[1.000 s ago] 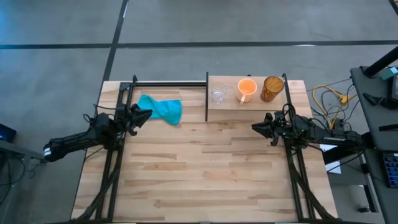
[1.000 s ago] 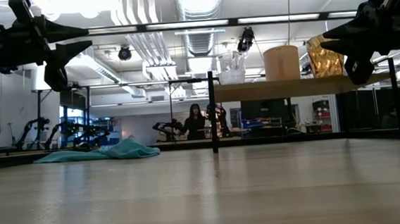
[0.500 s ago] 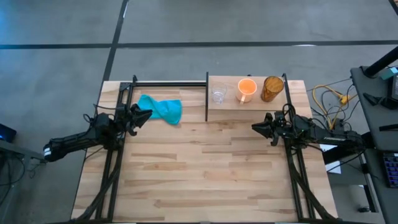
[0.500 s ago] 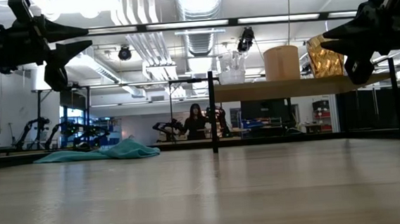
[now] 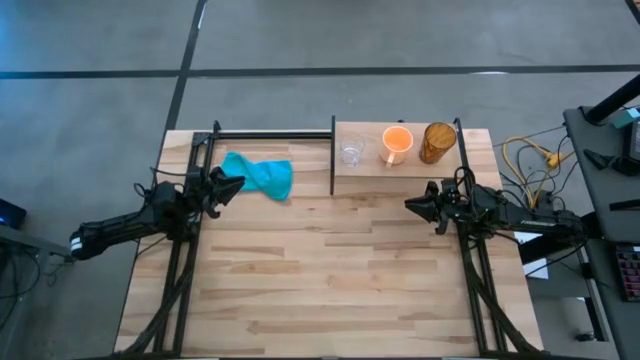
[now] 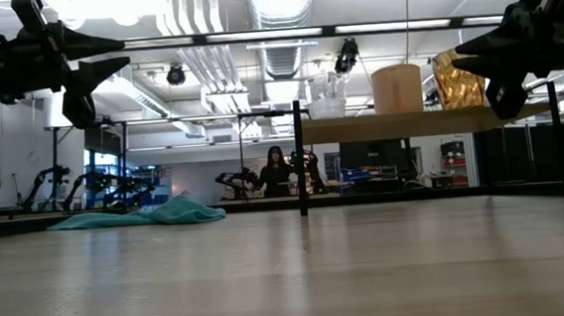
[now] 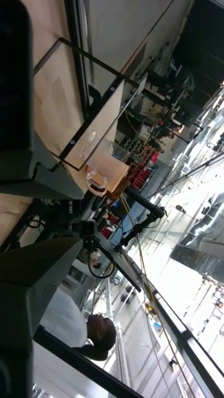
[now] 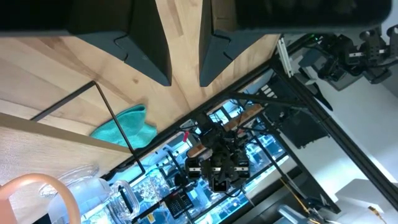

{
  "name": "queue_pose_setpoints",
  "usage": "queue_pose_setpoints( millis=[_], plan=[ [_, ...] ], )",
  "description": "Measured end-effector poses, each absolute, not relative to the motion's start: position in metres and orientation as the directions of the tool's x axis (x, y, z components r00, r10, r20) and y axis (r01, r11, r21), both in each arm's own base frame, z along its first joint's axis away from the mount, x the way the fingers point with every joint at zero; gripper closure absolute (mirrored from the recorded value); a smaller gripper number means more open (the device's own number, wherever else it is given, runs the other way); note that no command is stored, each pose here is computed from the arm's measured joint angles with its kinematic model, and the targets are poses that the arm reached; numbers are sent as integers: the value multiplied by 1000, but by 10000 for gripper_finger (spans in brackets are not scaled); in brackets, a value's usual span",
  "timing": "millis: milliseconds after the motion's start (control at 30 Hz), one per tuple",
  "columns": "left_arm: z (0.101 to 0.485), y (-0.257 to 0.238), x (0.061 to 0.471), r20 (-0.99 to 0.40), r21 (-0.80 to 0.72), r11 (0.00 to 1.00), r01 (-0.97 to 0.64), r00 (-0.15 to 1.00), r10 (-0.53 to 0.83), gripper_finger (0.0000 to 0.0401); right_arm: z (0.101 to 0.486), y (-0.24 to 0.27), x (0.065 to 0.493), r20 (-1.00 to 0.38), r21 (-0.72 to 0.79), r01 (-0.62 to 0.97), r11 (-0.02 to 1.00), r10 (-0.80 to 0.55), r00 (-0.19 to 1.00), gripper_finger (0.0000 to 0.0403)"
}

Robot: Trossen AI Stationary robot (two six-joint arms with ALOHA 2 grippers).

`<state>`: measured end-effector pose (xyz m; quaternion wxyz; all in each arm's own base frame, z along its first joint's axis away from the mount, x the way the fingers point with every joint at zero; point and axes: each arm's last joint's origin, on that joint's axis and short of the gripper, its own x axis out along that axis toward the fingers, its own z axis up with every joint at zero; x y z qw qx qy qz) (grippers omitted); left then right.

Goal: Stack small to large cups/mugs on shelf
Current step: Return to Home Position

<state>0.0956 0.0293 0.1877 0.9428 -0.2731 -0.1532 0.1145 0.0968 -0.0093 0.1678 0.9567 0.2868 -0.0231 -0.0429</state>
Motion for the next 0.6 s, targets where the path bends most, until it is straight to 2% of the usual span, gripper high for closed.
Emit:
queue_pose_setpoints(
  millis=[600],
  plan=[
    [188, 29, 95, 226, -551, 823, -137, 925, 306, 305, 168, -9, 97, 19, 551, 69, 832, -95, 995, 326]
  ],
)
